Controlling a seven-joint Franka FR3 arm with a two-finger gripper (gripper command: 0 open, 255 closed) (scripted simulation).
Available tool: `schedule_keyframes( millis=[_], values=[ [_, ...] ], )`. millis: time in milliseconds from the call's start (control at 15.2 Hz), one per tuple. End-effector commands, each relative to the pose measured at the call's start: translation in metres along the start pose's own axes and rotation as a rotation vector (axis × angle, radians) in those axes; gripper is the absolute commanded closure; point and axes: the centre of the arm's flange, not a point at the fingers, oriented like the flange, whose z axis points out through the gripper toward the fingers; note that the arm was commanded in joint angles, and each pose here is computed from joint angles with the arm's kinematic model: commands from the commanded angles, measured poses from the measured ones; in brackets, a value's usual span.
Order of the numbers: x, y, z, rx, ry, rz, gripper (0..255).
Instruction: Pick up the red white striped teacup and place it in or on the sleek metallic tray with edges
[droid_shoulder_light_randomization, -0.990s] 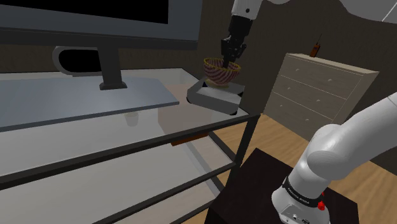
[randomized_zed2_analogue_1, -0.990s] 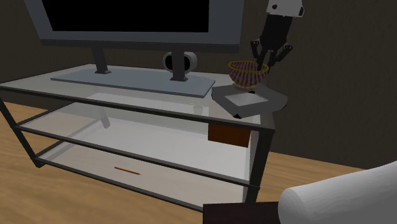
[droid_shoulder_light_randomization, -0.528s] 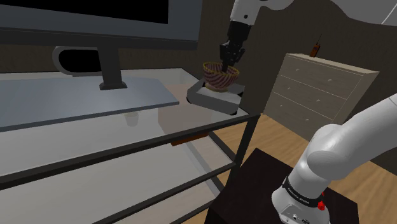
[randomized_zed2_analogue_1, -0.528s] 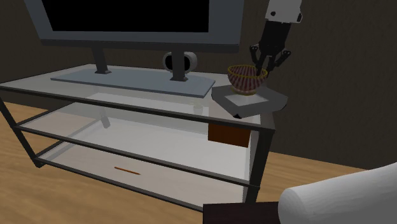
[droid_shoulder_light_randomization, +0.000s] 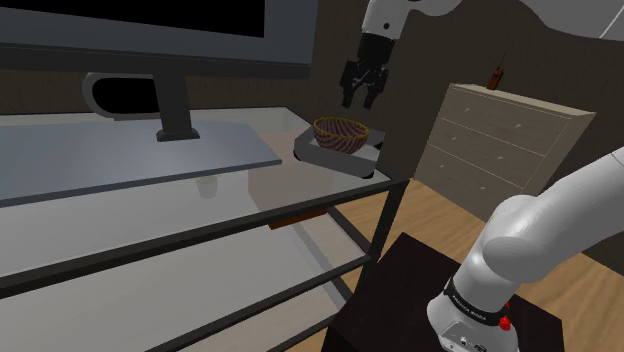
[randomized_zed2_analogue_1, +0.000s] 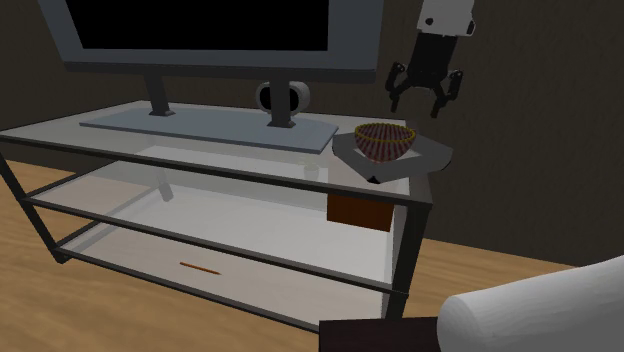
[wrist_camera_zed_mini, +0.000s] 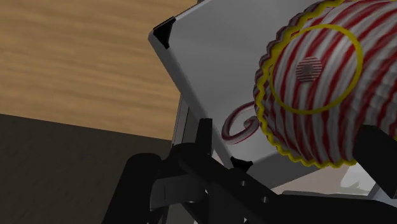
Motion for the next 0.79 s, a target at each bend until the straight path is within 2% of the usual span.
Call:
schedule_keyframes(
  millis=[0, 198, 726],
  values=[
    [0.000, 0.000, -0.013, 0.000, 0.000, 0.000, 0],
    [0.000, 0.000, -0.050, 0.000, 0.000, 0.000, 0],
    [0.000, 0.000, -0.050, 0.000, 0.000, 0.000, 0]
  ],
)
